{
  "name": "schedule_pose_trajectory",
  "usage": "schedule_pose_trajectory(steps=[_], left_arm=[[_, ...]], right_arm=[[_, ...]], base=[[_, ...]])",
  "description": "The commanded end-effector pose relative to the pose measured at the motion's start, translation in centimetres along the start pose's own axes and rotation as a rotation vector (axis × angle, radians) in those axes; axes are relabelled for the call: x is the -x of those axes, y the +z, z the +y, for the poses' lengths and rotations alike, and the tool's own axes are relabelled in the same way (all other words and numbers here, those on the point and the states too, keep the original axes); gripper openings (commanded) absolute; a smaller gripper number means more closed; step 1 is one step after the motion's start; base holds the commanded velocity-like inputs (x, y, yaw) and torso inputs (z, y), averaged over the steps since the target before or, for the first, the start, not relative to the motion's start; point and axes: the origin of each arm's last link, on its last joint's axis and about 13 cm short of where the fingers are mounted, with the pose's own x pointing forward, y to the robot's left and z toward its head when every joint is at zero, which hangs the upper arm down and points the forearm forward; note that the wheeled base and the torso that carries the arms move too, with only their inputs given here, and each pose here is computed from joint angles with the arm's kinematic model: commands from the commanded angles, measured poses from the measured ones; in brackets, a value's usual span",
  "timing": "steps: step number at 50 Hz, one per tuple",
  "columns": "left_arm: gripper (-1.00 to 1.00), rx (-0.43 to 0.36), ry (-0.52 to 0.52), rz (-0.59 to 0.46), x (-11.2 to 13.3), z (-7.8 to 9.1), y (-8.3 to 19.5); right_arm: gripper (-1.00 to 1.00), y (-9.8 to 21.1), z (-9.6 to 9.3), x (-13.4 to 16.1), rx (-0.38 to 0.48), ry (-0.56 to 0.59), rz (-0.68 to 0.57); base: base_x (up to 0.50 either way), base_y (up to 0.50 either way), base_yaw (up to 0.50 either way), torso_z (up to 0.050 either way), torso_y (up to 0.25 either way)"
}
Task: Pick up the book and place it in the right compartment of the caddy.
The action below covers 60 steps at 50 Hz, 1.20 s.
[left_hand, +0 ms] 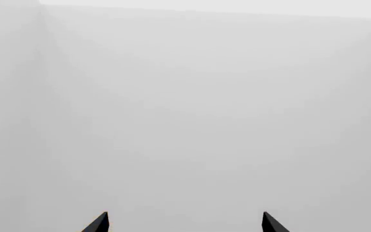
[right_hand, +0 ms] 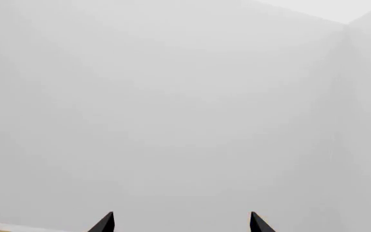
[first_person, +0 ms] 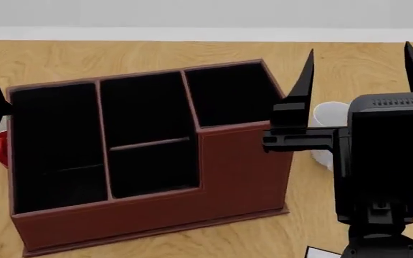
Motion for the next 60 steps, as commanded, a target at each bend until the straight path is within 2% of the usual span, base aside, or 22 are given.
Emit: schedule_pose_trajectory(steps=[1, 26, 40, 47, 51, 53, 54, 55, 56, 57, 58, 60], left_arm=[[1.0, 0.007, 0.009, -0.01, 0.1, 0.1, 0.1], [1.0, 0.008, 0.014, -0.009, 0.1, 0.1, 0.0], [1.0, 0.012, 0.017, -0.017, 0.1, 0.3, 0.3], [1.0, 0.012, 0.021, -0.029, 0.0, 0.4, 0.6], [1.0, 0.015, 0.021, -0.043, -0.1, 0.5, 0.9], [1.0, 0.016, 0.025, -0.054, -0.2, 0.5, 1.0], [1.0, 0.019, 0.029, -0.06, -0.4, 0.5, 1.2], [1.0, 0.02, 0.03, -0.064, -0.4, 0.5, 1.2], [1.0, 0.021, 0.029, -0.065, -0.4, 0.5, 1.3], [1.0, 0.02, 0.03, -0.066, -0.5, 0.5, 1.3], [1.0, 0.024, 0.03, -0.068, -0.5, 0.5, 1.3], [1.0, 0.026, 0.028, -0.072, -0.6, 0.5, 1.3]], right_arm=[[1.0, 0.0, 0.1, 0.0, 0.004, 0.003, -0.002], [1.0, 0.1, 0.2, -0.1, 0.002, 0.003, 0.003], [1.0, 2.0, -0.6, 0.1, 0.034, 0.031, 0.003], [1.0, 5.6, -2.8, -0.8, 0.044, 0.157, 0.05], [1.0, 7.8, -4.3, -2.0, 0.063, 0.287, 0.116], [1.0, 8.5, -4.9, -2.6, 0.115, 0.359, 0.157], [1.0, 8.8, -4.9, -3.4, 0.233, 0.372, 0.191], [1.0, 8.9, -4.8, -3.6, 0.216, 0.438, 0.226], [1.0, 9.2, -4.9, -4.0, 0.203, 0.437, 0.245], [1.0, 9.3, -5.0, -4.2, 0.227, 0.445, 0.262], [1.0, 9.7, -5.1, -4.5, 0.243, 0.529, 0.314], [1.0, 10.4, -5.5, -4.8, 0.23, 0.579, 0.357]], base=[[0.35, -0.12, 0.0, 0.0, 0.0], [0.35, -0.11, 0.0, 0.0, 0.001], [0.0, 0.0, 0.0, 0.0, 0.001], [0.0, 0.0, 0.0, 0.0, 0.0], [0.0, 0.0, 0.0, 0.0, 0.0], [0.0, 0.0, 0.0, 0.0, 0.0], [0.0, 0.0, 0.0, 0.0, 0.0], [0.0, 0.0, 0.0, 0.0, 0.0], [0.0, 0.0, 0.0, 0.0, 0.0], [0.0, 0.0, 0.0, 0.0, 0.0], [0.0, 0.0, 0.0, 0.0, 0.0], [0.0, 0.0, 0.0, 0.0, 0.0]])
